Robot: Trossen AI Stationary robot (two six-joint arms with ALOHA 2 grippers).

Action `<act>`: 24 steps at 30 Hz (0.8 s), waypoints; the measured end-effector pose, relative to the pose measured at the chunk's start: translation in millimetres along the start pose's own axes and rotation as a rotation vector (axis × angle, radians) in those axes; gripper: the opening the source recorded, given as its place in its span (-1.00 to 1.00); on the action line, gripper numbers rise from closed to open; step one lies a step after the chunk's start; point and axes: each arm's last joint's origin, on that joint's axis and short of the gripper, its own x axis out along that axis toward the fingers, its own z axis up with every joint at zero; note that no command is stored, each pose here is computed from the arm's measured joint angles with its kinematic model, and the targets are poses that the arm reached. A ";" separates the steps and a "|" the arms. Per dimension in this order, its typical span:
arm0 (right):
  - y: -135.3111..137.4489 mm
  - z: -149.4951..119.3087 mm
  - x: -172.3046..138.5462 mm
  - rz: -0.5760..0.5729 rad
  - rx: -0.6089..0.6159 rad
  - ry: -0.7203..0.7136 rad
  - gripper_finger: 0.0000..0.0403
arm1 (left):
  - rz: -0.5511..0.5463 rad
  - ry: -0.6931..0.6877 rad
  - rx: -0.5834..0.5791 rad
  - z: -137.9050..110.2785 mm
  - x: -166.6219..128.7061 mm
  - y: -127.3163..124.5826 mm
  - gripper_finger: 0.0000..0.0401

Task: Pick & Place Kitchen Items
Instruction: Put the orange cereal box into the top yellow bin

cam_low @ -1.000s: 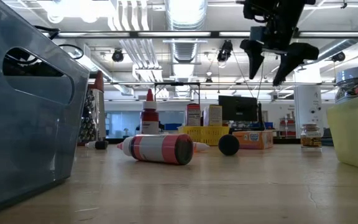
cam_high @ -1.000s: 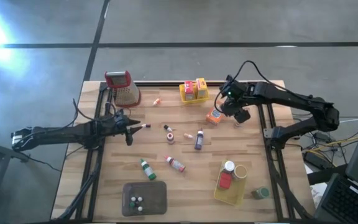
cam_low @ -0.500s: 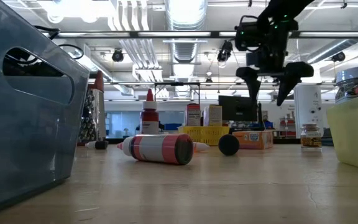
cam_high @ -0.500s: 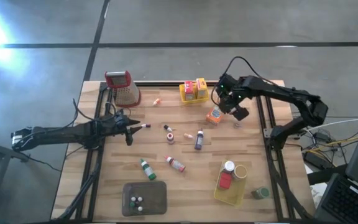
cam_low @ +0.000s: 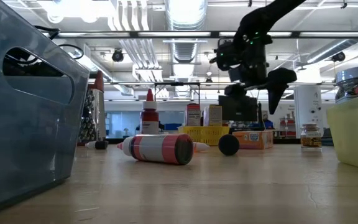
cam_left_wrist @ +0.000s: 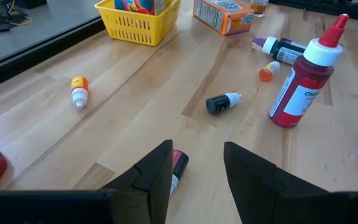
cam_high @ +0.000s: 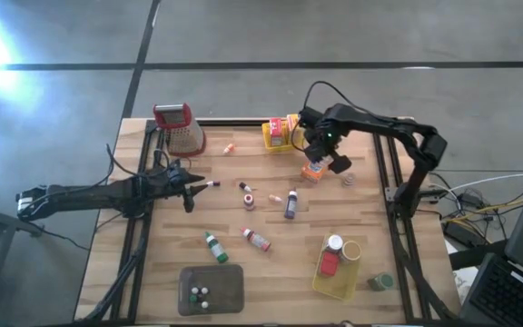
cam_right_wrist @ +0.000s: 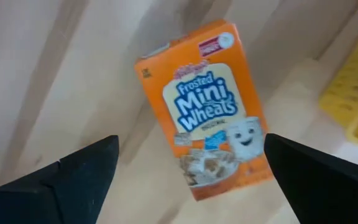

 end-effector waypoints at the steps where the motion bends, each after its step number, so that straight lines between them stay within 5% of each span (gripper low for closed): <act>1: -2.7 1.5 1.3 0.018 0.009 0.000 0.96 | 0.000 0.000 0.000 0.0 0.0 0.0 -0.26; 14: -30.8 15.8 17.6 0.035 -0.001 0.043 0.99 | 0.000 0.000 0.000 0.0 0.0 0.0 -0.26; 24: -27.2 16.7 28.2 0.070 -0.163 0.075 0.99 | 0.000 0.000 0.000 0.0 0.0 0.0 -0.26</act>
